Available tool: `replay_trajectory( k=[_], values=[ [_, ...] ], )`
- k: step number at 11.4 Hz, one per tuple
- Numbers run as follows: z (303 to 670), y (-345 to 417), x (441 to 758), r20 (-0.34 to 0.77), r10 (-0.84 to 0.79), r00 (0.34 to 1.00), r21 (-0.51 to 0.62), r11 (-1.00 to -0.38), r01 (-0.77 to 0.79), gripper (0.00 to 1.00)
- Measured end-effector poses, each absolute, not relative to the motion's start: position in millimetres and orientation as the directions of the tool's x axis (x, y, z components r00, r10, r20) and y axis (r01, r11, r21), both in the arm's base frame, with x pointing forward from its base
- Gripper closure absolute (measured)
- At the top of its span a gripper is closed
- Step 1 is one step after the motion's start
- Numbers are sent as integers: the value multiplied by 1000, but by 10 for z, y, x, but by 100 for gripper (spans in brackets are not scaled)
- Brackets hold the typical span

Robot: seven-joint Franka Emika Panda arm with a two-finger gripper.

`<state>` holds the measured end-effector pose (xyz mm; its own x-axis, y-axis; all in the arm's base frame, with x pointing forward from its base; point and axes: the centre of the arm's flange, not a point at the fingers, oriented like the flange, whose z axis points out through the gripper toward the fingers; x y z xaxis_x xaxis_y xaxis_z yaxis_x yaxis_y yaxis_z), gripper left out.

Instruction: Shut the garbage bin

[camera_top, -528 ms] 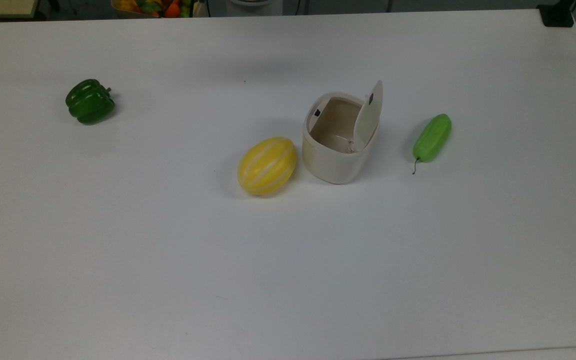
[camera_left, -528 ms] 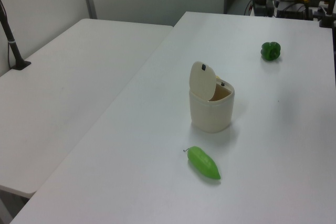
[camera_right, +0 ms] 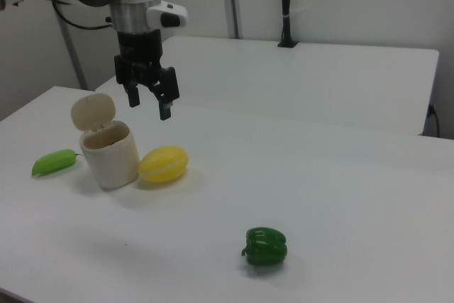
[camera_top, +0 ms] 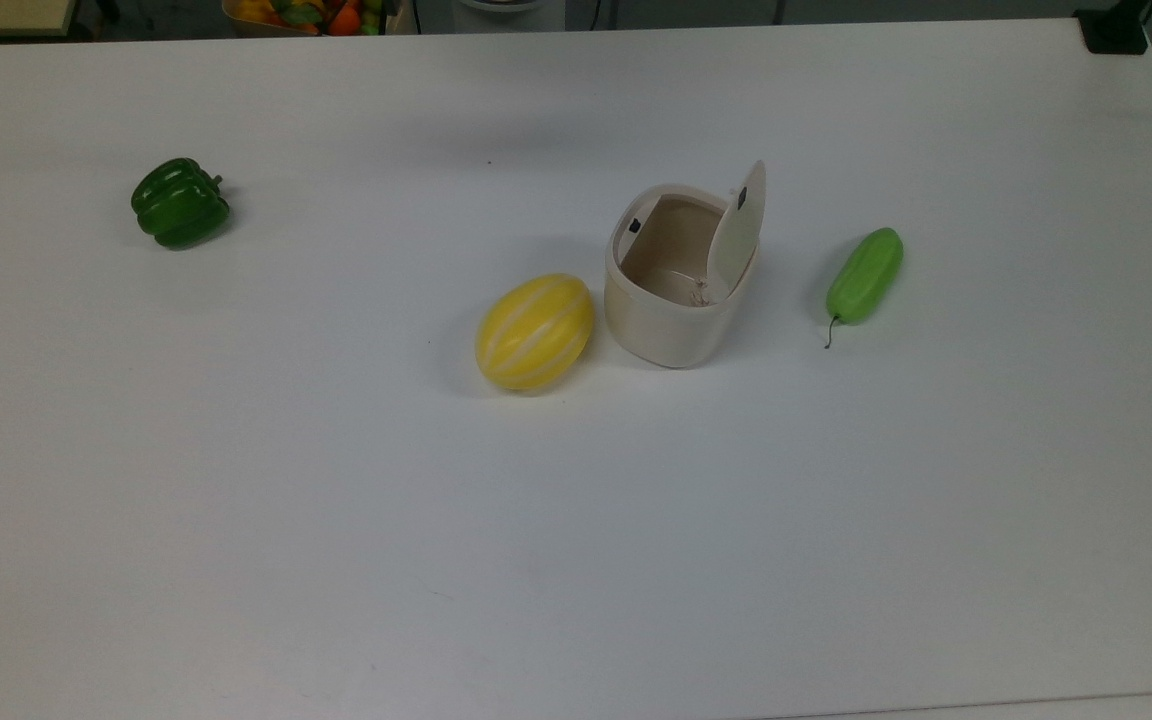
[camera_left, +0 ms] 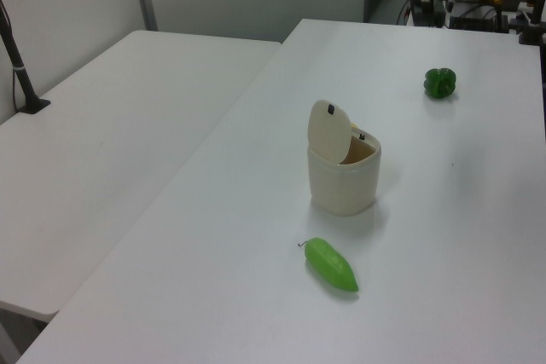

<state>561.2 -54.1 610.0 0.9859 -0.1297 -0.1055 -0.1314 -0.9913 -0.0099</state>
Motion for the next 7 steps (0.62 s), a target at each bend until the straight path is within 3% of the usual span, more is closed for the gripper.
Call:
replay_trajectory(
  k=[7],
  values=[
    [6060,-522,5631,-113,-128,985,-23,-991,-131,0]
  ],
)
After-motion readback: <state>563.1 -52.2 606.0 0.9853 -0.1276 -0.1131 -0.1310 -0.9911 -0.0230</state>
